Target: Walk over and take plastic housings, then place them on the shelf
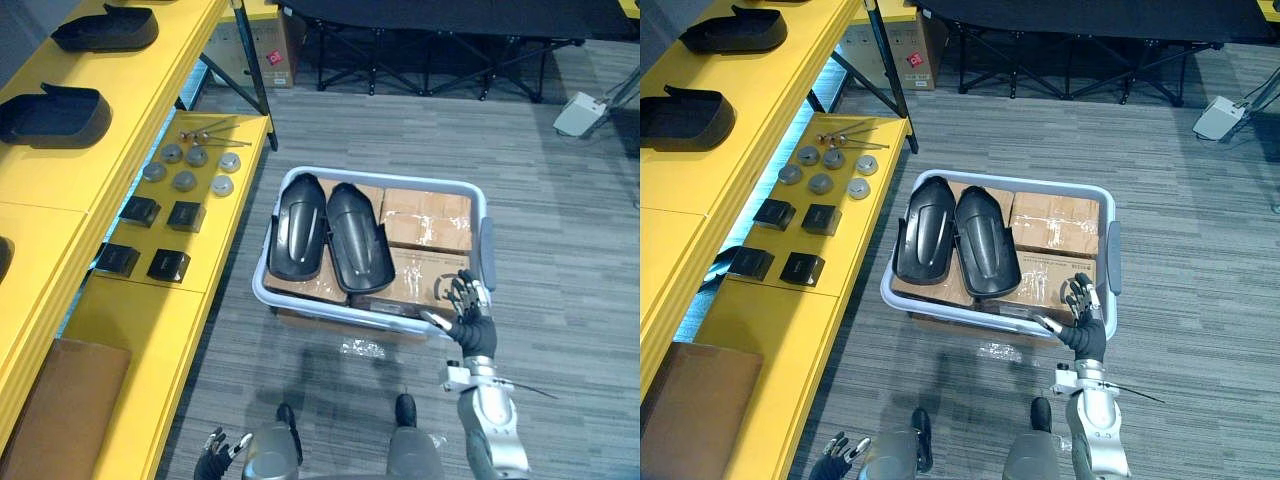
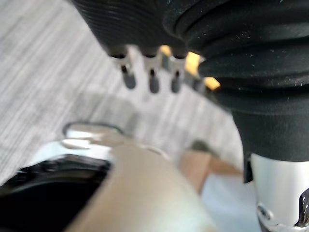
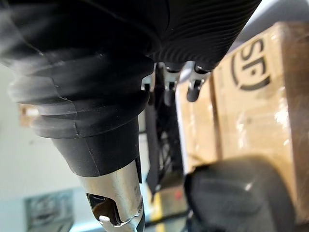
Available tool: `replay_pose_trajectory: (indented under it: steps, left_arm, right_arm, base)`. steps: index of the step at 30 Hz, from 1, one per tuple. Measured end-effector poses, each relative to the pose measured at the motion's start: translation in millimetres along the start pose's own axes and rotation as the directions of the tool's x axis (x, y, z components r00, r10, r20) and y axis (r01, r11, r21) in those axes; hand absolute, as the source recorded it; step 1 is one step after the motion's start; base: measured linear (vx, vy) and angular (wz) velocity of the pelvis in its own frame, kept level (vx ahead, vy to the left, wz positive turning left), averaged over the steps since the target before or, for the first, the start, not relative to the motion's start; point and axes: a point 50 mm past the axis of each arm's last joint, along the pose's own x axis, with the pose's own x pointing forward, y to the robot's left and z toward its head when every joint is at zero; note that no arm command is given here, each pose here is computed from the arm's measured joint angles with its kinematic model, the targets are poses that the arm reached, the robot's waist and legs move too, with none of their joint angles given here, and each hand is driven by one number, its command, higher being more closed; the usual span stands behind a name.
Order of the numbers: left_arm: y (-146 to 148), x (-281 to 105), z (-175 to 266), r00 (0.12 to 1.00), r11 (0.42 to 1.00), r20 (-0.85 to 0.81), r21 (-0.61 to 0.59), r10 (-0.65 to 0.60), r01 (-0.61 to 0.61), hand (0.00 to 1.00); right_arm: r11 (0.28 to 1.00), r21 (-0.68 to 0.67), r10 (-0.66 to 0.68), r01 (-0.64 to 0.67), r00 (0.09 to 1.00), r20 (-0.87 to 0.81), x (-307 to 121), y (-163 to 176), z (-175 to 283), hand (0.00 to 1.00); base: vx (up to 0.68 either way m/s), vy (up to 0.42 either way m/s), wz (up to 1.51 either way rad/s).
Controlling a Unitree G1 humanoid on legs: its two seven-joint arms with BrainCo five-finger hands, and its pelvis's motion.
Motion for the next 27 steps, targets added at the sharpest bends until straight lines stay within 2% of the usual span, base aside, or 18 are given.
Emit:
replay_pose_trajectory:
  steps: [2, 6, 12, 17, 20, 27]
  left_arm:
    - [-4, 7, 18, 0.998, 1.0, 0.062, 0.009, -0.02, 0.019, 0.0]
    - [-19, 19, 53, 0.983, 0.997, 0.166, 0.012, -0.077, 0.076, 0.0]
    - [-34, 23, 61, 0.973, 0.991, 0.187, 0.043, -0.132, 0.126, 0.0]
    - [-39, 25, 62, 0.972, 0.99, 0.191, 0.006, -0.139, 0.141, 0.0]
    - [-37, 25, 51, 0.981, 0.991, 0.143, 0.007, -0.132, 0.132, 0.0]
    - [-49, 26, 43, 0.982, 0.986, 0.104, -0.048, -0.155, 0.16, 0.0]
  right_arm:
    - [0.998, -0.001, -0.06, 0.06, 0.998, 0.009, 26, -2, 5, 0.0]
    - [0.986, -0.047, -0.158, 0.163, 0.984, 0.087, 95, -6, 49, 0.0]
    - [0.973, -0.112, -0.179, 0.203, 0.965, 0.194, 155, -6, 125, 0.0]
    - [0.961, -0.156, -0.194, 0.229, 0.958, 0.212, 169, -8, 151, 0.0]
    - [0.954, -0.177, -0.214, 0.243, 0.962, 0.167, 175, -10, 154, 0.0]
    - [0.894, -0.355, -0.291, 0.274, 0.957, 0.004, 182, -37, 150, 0.0]
  base:
    - [-0.13, -0.002, 0.11]
    - [-0.16, -0.006, 0.28]
    - [-0.02, -0.022, 0.26]
    - [0.02, 0.013, 0.1]
    - [0.0, 0.012, 0.07]
    - [-0.08, 0.019, 0.07]
